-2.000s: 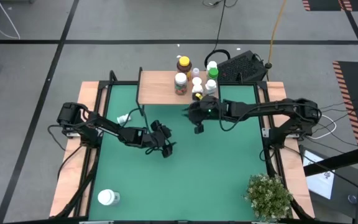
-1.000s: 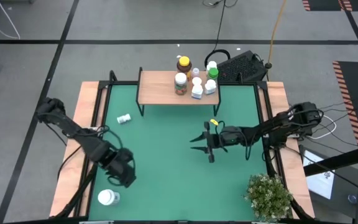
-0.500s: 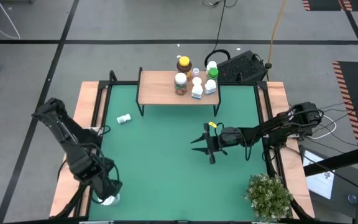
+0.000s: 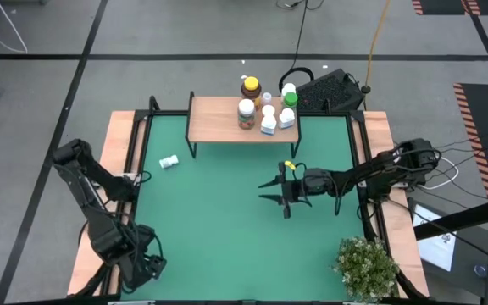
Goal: Pick and place medicine bottles onto shelf by color
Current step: Put the white medicine bottle on the shelf
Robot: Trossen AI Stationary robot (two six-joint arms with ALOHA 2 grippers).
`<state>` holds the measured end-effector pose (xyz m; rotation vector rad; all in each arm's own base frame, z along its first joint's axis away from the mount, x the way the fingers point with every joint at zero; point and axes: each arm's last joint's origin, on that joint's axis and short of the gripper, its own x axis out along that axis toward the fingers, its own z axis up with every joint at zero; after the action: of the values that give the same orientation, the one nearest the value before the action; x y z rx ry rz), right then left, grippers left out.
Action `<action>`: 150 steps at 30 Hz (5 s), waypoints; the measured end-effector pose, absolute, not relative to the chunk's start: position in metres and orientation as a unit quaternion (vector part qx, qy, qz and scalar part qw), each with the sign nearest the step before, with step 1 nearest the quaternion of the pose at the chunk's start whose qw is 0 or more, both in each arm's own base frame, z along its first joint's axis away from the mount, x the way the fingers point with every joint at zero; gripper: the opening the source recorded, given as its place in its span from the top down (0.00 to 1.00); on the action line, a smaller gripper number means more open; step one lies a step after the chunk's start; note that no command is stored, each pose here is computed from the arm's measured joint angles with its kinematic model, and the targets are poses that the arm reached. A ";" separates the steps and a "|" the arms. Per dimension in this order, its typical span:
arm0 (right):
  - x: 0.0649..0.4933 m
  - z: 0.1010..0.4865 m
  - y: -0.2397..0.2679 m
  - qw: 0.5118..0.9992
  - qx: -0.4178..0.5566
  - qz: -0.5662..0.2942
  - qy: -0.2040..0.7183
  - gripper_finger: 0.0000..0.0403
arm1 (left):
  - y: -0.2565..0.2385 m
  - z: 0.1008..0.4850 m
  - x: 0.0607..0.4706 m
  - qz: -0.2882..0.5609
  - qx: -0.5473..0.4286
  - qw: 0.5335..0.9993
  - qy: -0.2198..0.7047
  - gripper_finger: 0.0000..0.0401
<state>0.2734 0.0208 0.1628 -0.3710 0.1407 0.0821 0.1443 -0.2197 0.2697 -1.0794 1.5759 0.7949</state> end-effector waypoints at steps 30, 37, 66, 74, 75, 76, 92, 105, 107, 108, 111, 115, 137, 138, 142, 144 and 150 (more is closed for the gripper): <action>0.275 0.172 0.008 0.965 -0.235 0.113 0.005 0.69 | -0.229 0.252 0.158 0.338 -0.438 0.504 0.664 0.41; 0.285 0.179 0.010 0.971 -0.181 0.156 0.019 0.61 | -0.216 0.253 0.174 0.305 -0.410 0.560 0.652 0.41; 0.300 0.170 0.031 0.963 0.058 0.236 0.116 0.15 | -0.168 0.272 0.278 -0.113 0.243 0.885 0.381 0.39; 0.319 0.162 0.049 0.956 0.089 0.257 0.109 0.15 | -0.153 0.259 0.303 -0.121 0.317 0.863 0.374 0.39; 0.320 0.162 0.049 0.956 0.091 0.258 0.109 0.15 | -0.152 0.255 0.307 -0.123 0.324 0.861 0.373 0.38; 0.320 0.161 0.050 0.955 0.094 0.259 0.112 0.15 | -0.152 0.251 0.311 -0.125 0.332 0.856 0.375 0.38; 0.329 0.117 0.054 0.940 0.108 0.253 0.203 0.15 | -0.135 0.231 0.339 -0.144 0.380 0.838 0.364 0.39; 0.331 0.120 0.050 0.980 0.020 0.077 0.184 0.38 | -0.105 0.237 0.355 -0.043 0.248 0.901 0.354 0.26; 0.329 0.123 0.054 0.982 -0.021 0.038 0.182 0.41 | -0.098 0.237 0.357 -0.022 0.212 0.910 0.357 0.23; 0.328 0.125 0.056 0.982 -0.039 0.022 0.182 0.41 | -0.096 0.237 0.358 -0.015 0.200 0.911 0.360 0.22; 0.322 0.133 0.063 0.981 -0.089 -0.033 0.169 0.41 | -0.088 0.236 0.359 0.007 0.168 0.914 0.369 0.19; 0.313 0.139 0.069 0.969 -0.148 -0.120 0.158 0.40 | -0.079 0.237 0.361 0.057 0.116 0.922 0.364 0.18; 0.279 0.136 0.061 0.957 -0.164 -0.228 0.074 0.40 | -0.063 0.232 0.398 0.158 -0.008 0.964 0.214 0.36; 0.278 0.137 0.061 0.958 -0.163 -0.227 0.067 0.40 | -0.063 0.232 0.398 0.156 -0.010 0.964 0.213 0.37; 0.275 0.140 0.060 0.958 -0.164 -0.228 0.051 0.40 | -0.063 0.236 0.397 0.151 -0.009 0.965 0.213 0.36; 0.274 0.140 0.060 0.958 -0.165 -0.229 0.046 0.40 | -0.065 0.237 0.397 0.148 -0.008 0.966 0.212 0.33; 0.273 0.145 0.062 0.959 -0.171 -0.225 0.028 0.40 | -0.070 0.250 0.380 0.135 -0.017 0.961 0.241 0.23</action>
<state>0.2733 0.0621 0.1449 -0.3473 0.0575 -0.4553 0.3802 -0.0696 0.2500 -0.0337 0.4889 0.2731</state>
